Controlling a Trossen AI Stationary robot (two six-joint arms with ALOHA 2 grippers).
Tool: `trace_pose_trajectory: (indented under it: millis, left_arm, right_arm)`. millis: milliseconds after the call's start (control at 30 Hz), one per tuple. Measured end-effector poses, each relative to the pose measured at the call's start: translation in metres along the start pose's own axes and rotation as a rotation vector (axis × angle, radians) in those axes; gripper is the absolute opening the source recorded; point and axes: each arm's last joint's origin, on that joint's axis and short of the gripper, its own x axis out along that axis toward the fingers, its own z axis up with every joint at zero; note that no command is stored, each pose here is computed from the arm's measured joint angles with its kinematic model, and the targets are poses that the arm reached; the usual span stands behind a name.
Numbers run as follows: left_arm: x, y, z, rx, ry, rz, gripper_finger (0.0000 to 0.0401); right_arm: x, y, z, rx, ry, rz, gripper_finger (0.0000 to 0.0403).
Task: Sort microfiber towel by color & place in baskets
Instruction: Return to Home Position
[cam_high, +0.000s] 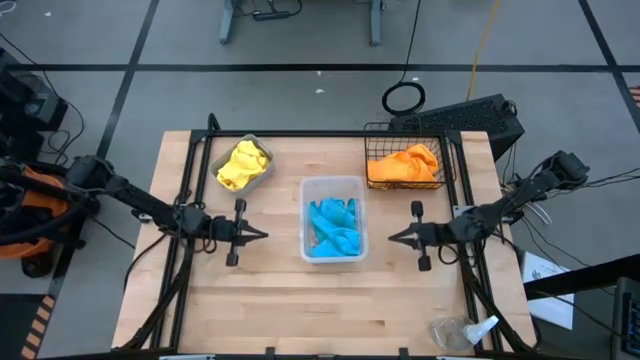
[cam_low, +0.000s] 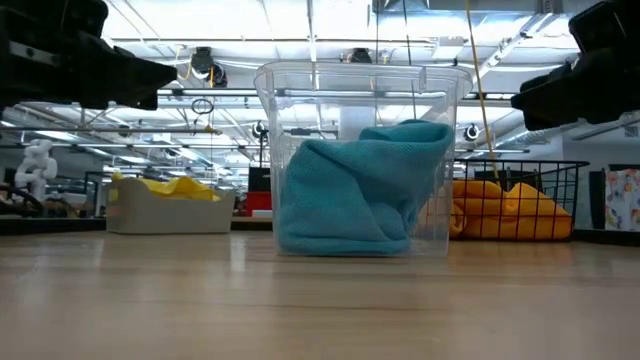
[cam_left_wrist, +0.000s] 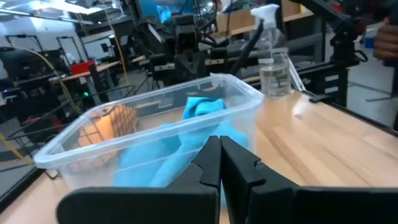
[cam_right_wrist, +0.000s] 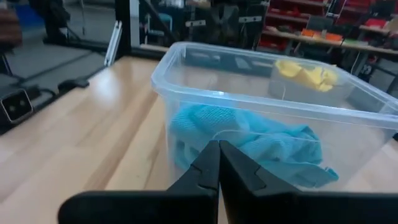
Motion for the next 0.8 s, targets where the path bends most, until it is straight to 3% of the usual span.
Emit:
trace_pose_trajectory:
  millis: [300, 800]
  left_arm:
    - [0.001, 0.005, -0.003, -0.002, 0.03, 0.032, 0.0006]
    - [0.0, 0.003, -0.011, -0.069, 0.102, -0.006, 0.0006]
  right_arm:
    - [-0.013, -0.005, -0.005, -0.001, -0.06, 0.011, 0.0]
    - [-0.033, -0.011, -0.005, -0.028, -0.088, 0.108, 0.0]
